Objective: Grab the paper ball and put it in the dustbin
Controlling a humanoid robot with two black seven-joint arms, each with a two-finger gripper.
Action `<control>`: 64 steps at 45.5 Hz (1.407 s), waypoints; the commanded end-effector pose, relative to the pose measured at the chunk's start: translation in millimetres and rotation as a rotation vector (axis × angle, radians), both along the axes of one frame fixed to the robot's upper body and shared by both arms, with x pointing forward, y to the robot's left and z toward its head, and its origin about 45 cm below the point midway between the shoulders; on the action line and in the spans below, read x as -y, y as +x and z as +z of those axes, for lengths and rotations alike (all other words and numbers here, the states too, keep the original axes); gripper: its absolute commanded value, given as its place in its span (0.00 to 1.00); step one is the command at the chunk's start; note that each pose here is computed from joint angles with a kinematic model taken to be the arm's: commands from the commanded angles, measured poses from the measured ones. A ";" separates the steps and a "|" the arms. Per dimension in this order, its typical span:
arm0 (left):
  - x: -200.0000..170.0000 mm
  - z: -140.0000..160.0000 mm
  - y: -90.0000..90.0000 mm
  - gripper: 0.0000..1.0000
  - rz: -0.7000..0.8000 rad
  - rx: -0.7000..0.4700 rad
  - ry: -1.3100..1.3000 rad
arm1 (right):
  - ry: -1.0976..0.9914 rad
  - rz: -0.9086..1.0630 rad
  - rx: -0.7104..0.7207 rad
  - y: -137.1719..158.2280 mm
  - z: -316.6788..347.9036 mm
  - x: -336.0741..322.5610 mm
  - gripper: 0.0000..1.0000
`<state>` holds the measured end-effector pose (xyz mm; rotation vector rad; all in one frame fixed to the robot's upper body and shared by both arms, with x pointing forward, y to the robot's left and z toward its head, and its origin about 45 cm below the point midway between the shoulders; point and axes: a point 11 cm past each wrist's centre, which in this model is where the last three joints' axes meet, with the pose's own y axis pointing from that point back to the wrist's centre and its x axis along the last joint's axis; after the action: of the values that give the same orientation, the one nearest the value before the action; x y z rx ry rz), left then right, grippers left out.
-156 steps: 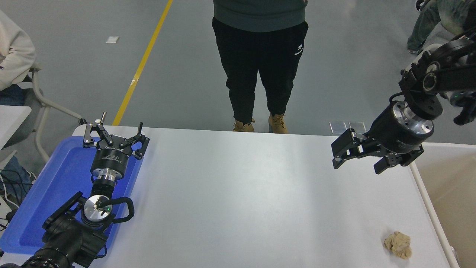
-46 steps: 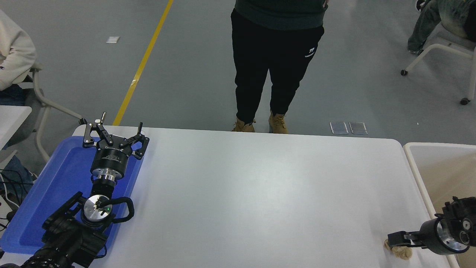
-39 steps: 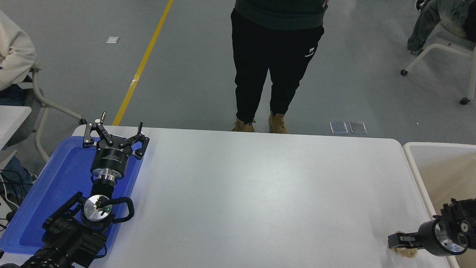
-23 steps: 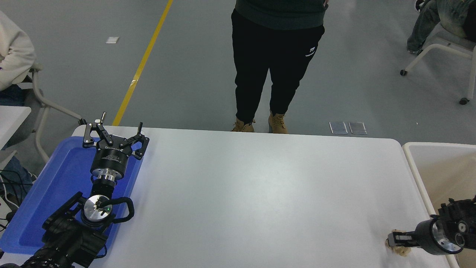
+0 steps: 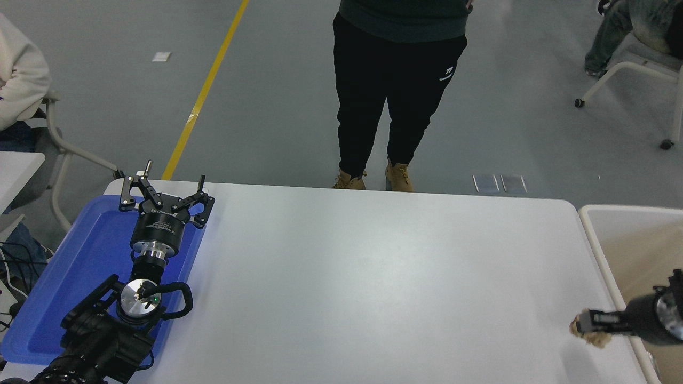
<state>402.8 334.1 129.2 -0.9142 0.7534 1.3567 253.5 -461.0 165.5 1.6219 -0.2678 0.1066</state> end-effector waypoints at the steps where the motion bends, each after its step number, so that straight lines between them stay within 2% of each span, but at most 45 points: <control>1: 0.4 -0.1 -0.1 1.00 -0.003 0.000 0.002 | -0.026 0.010 0.002 8.9 51.6 9.7 0.00; 30: 0.4 -0.1 -0.1 1.00 -0.003 0.000 0.002 | -0.211 0.062 -0.022 21.2 135.0 29.6 0.00; 48: 0.3 -0.1 -0.1 1.00 -0.002 0.000 0.000 | -0.255 0.106 -0.021 25.8 148.9 29.7 0.00; 54: 0.0 -0.1 -0.1 1.00 0.001 0.000 -0.001 | -0.339 0.086 0.006 32.7 158.3 54.7 0.00; 64: 0.0 -0.1 -0.1 1.00 0.001 0.000 -0.001 | -0.442 -0.063 0.084 47.0 170.6 116.8 0.00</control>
<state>402.7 334.0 129.1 -0.9139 0.7540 1.3566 289.4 -529.9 324.7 1.2844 -0.2273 0.1916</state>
